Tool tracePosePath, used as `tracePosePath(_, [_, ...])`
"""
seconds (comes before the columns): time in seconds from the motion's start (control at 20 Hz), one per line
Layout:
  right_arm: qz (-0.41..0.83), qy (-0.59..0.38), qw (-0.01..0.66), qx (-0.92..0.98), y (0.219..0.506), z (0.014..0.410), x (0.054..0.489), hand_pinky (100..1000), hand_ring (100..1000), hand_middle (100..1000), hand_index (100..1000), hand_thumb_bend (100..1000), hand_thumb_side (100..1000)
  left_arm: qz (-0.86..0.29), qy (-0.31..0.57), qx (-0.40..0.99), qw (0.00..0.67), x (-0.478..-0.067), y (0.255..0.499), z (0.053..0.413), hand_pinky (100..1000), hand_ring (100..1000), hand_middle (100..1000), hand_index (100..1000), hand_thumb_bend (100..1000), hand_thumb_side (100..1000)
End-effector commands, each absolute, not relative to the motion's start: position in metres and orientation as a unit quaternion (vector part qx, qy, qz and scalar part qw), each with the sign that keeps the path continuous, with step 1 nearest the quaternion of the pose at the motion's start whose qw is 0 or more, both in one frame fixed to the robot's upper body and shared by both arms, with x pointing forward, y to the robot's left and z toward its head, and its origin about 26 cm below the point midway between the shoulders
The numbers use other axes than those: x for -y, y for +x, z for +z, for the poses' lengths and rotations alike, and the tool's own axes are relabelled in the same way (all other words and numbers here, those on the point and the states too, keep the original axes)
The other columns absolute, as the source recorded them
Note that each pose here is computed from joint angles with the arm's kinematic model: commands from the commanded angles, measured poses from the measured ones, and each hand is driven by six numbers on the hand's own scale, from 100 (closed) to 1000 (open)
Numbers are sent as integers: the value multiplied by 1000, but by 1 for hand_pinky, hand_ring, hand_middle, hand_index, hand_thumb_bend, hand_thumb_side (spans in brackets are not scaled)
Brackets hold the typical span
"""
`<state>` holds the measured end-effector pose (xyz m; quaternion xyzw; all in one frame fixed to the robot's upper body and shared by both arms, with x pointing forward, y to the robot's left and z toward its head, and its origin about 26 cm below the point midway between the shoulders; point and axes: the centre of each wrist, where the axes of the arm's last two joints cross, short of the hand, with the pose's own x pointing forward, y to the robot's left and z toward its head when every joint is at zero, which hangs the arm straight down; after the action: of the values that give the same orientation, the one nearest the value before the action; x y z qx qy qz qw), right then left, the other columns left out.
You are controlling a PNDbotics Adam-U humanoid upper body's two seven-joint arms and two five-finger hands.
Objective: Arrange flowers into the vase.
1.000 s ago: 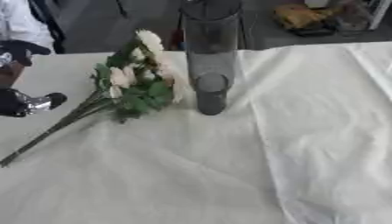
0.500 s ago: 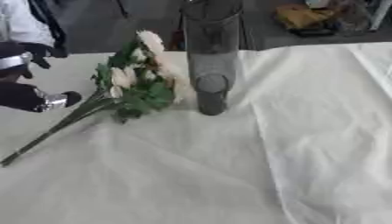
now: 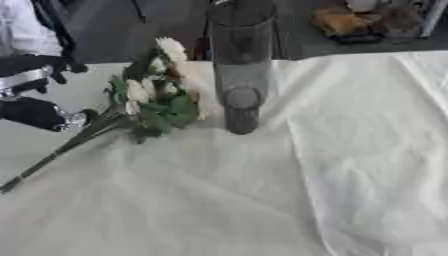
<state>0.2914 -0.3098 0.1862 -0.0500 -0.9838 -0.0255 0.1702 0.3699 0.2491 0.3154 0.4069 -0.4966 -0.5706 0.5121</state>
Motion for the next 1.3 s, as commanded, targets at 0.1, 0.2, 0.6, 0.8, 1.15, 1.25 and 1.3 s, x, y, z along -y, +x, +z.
tracePosePath(0.1, [-18, -48, 159, 986, 290, 194, 310, 841, 853, 651, 919, 100, 1000, -559, 415, 471, 542, -253, 376, 323, 770, 886, 949, 1000, 435, 554])
tracePosePath(0.2, [-18, -48, 160, 986, 290, 194, 310, 841, 853, 650, 919, 100, 1000, -558, 417, 465, 547, -253, 381, 320, 771, 885, 946, 1000, 431, 556])
tracePosePath(0.6, [-18, -47, 161, 986, 290, 194, 310, 841, 854, 649, 919, 100, 1000, -557, 418, 446, 563, -254, 399, 308, 777, 890, 948, 1000, 445, 552])
tracePosePath(0.8, [-18, -46, 160, 986, 290, 194, 309, 842, 854, 649, 919, 100, 1000, -557, 412, 438, 573, -256, 406, 302, 782, 894, 952, 1000, 478, 573])
tracePosePath(1.15, [-17, -43, 159, 986, 290, 195, 308, 843, 854, 648, 919, 100, 1000, -556, 410, 429, 582, -256, 414, 293, 786, 895, 952, 1000, 462, 572])
tracePosePath(1.25, [-17, -43, 159, 986, 291, 195, 308, 843, 855, 647, 920, 100, 1000, -559, 408, 428, 581, -257, 415, 291, 787, 895, 952, 1000, 449, 575])
tracePosePath(1.3, [-17, -43, 159, 986, 291, 195, 308, 843, 855, 647, 920, 100, 1000, -560, 408, 428, 580, -257, 416, 290, 787, 895, 952, 1000, 444, 575])
